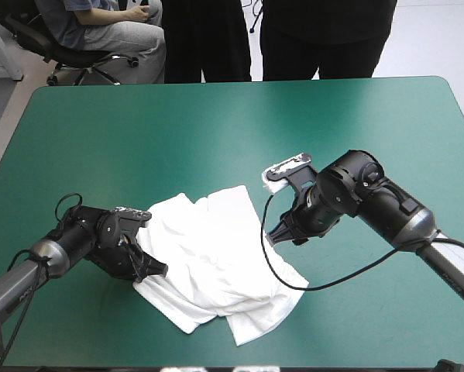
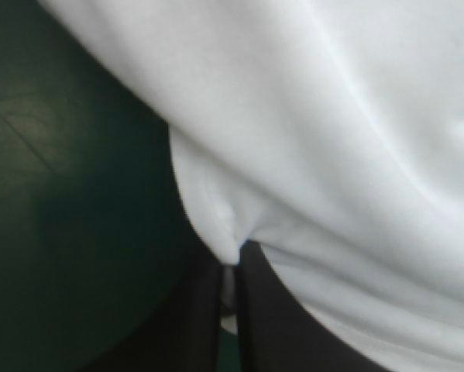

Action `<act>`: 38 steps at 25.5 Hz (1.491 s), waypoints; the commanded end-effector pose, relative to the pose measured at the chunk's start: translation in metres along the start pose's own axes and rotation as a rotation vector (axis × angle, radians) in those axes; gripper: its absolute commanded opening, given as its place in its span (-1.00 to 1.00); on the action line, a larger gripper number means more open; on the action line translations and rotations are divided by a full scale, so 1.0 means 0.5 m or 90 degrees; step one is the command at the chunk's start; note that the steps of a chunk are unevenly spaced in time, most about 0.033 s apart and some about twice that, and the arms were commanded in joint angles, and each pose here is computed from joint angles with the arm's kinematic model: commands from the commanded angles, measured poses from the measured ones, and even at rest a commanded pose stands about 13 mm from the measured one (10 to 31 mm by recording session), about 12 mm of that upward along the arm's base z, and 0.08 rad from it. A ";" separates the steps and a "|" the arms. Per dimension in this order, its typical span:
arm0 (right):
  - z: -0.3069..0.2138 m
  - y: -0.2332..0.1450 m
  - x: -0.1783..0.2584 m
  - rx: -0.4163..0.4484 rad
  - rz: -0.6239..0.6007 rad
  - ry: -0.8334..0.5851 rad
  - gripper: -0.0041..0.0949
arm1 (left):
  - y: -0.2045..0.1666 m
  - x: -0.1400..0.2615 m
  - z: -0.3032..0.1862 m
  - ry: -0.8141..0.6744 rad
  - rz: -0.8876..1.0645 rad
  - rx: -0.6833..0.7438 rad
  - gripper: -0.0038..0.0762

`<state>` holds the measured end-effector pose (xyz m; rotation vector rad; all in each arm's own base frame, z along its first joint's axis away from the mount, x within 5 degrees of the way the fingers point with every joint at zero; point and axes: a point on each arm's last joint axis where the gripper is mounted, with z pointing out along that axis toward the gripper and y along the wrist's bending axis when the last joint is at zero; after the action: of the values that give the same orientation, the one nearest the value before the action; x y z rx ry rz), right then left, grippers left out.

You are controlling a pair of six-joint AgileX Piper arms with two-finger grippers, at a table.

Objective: Fold the cloth

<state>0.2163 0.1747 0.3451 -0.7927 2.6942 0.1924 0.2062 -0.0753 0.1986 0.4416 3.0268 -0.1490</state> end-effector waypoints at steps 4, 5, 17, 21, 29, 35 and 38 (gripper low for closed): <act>-0.014 -0.003 -0.001 -0.004 -0.016 -0.013 0.34 | 0.000 0.001 0.007 -0.008 0.019 -0.004 -0.95; -0.005 -0.002 0.003 -0.008 -0.014 -0.007 0.33 | 0.000 0.000 0.007 -0.010 0.018 -0.002 -0.95; 0.149 0.058 0.091 0.033 -0.006 0.014 0.26 | 0.000 0.000 0.007 -0.010 0.018 -0.001 -0.95; 0.202 0.050 0.120 0.056 0.018 0.055 0.19 | 0.000 0.000 0.007 -0.010 0.019 -0.002 -0.95; 0.283 0.082 0.131 -0.023 0.042 0.123 -0.63 | 0.000 0.000 0.007 -0.012 0.019 -0.002 -0.95; 0.276 0.077 0.126 -0.015 0.048 0.119 -0.95 | -0.001 0.000 0.001 -0.007 0.019 -0.001 -0.95; 0.236 0.056 0.105 -0.005 0.057 0.083 -0.95 | -0.004 -0.014 -0.027 -0.018 0.027 0.000 -0.95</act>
<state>0.1827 0.1987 0.2075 -0.7697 2.9069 0.1269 0.2080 -0.0766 0.2022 0.4773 3.0118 -0.1586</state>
